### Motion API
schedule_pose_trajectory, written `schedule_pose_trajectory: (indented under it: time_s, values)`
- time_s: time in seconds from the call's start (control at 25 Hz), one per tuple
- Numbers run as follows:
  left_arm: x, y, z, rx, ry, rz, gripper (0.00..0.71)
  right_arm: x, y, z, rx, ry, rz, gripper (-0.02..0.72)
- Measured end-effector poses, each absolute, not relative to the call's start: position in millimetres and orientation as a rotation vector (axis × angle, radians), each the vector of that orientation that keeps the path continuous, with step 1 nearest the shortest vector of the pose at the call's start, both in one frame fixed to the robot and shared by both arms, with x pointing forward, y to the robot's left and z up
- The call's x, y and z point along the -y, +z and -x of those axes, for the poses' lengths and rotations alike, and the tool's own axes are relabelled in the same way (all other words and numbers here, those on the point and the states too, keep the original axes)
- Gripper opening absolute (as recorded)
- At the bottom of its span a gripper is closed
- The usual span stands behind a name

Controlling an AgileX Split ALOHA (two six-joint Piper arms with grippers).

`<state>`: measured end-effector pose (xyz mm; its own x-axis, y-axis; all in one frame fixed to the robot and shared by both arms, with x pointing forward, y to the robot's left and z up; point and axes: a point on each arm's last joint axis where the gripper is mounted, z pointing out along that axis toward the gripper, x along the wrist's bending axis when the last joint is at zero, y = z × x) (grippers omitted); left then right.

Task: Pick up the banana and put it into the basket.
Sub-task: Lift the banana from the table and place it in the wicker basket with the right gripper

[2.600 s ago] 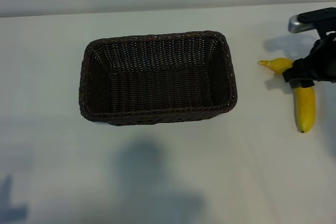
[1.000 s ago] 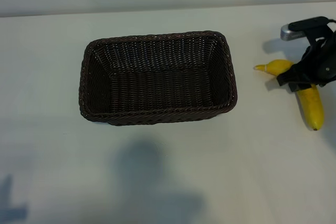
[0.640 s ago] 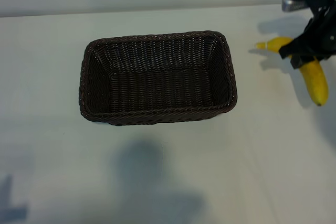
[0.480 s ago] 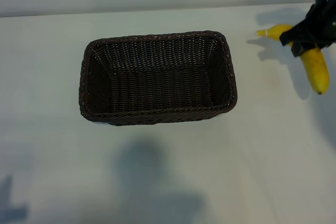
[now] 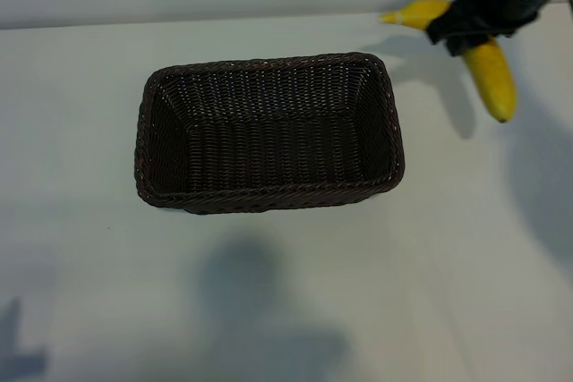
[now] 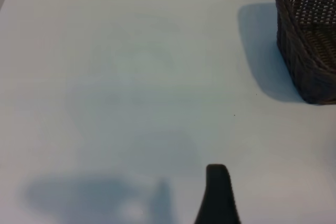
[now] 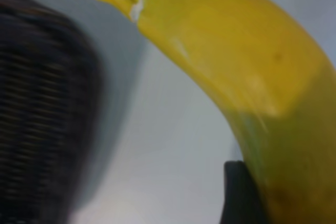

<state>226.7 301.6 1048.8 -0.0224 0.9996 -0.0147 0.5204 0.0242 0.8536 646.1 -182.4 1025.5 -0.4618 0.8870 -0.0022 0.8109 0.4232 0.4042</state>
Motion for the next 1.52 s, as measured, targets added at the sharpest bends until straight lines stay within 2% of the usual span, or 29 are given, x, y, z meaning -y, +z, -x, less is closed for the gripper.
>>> schedule_pose_trajectory:
  time_s: [0.32,0.76,0.92,1.52]
  values:
    - [-301.6,1048.8,-226.7,-1.622,0.897,-1.577,0.572,118.2,1030.5,-627.2,-2.583,0.578,-1.220,0.431]
    - [-301.6,1048.7,-226.6,-1.623,0.897,-1.578,0.572,45.4,1035.1,-601.2,-2.628,0.700,-0.619,0.431]
    - [-301.6,1048.7,-226.6,-1.623,0.897,-1.578,0.572,32.9,1028.1,-597.2,-2.643,0.702,-0.526,0.431]
    - [-301.6,1048.7,-226.6,-1.623,0.897,-1.578,0.572,20.3,1000.8,-601.9,-2.727,0.697,-0.368,0.431]
